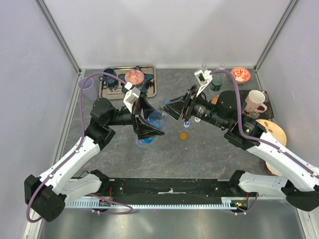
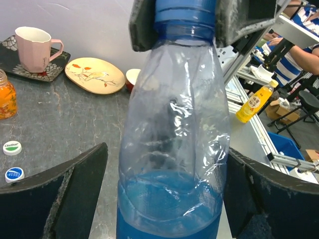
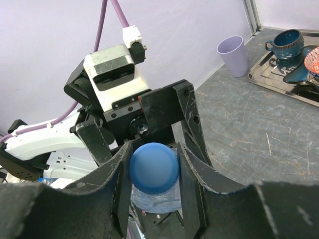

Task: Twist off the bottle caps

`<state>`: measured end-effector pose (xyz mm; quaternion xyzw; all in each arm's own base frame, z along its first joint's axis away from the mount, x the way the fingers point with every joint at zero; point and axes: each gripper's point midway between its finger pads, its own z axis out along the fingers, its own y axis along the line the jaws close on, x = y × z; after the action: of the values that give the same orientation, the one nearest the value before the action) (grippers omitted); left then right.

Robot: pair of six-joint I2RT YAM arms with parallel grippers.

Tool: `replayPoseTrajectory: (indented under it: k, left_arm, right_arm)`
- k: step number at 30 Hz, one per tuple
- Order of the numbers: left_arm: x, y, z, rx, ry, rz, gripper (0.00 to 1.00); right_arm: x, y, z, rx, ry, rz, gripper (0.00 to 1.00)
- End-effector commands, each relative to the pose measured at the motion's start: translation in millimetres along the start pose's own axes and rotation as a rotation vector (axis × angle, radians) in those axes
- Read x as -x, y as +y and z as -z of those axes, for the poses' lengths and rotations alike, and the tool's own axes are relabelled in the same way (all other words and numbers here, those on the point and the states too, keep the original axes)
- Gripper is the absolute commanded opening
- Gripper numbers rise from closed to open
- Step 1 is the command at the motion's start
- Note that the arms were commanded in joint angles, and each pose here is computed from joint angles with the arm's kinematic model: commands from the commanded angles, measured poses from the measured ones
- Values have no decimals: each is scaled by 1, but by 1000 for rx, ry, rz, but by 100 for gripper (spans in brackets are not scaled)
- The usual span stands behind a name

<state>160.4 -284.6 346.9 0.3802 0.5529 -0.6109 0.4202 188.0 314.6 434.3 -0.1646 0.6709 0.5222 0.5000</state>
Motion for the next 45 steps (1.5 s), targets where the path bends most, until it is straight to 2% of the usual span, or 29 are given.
replayPoseTrajectory:
  k: [1,2,8,10,11,12,14,15,18,22,23,25,26,29,34,41,45]
  left_arm:
    - [-4,-6,4,-26,25,-63,89]
    - [-4,-7,4,-32,28,-68,81]
    - [-6,-7,4,-36,36,-77,57]
    - [-5,-6,4,-25,33,-87,53]
    - [-3,-2,4,1,22,-91,49]
    - [-5,2,5,25,25,-78,48]
    - [0,13,4,99,7,-96,42]
    - [-3,20,5,137,17,-81,41]
    - [3,39,10,282,-17,-126,41]
    - [12,57,15,484,-50,-226,41]
    - [17,69,22,582,-71,-243,41]
    - [17,70,22,640,-66,-285,41]
    - [21,81,30,734,-80,-297,40]
    - [23,86,34,830,-75,-343,38]
    - [20,83,28,881,-39,-420,37]
    - [21,82,30,917,-47,-433,35]
    - [21,82,30,917,-48,-435,35]
  right_arm:
    - [21,20,-3,81,-66,-7,0]
    - [20,19,-4,80,-65,-7,0]
    - [17,15,-6,64,-58,-5,0]
    - [17,11,-4,39,-49,9,31]
    - [18,8,-4,20,-50,15,43]
    - [26,3,-1,-21,-80,26,62]
    - [28,-8,2,-85,-84,29,75]
    - [38,-15,5,-141,-126,33,83]
    - [46,-31,9,-250,-149,27,91]
    - [52,-56,10,-403,-175,-4,91]
    - [53,-58,9,-413,-178,-11,91]
    - [53,-61,3,-434,-177,-23,89]
    - [54,-62,1,-439,-179,-33,88]
    - [56,-62,-9,-440,-176,-39,84]
    - [49,-64,-28,-431,-145,-43,79]
    - [36,-68,-42,-426,-106,-56,73]
    - [31,-70,-43,-425,-96,-55,66]
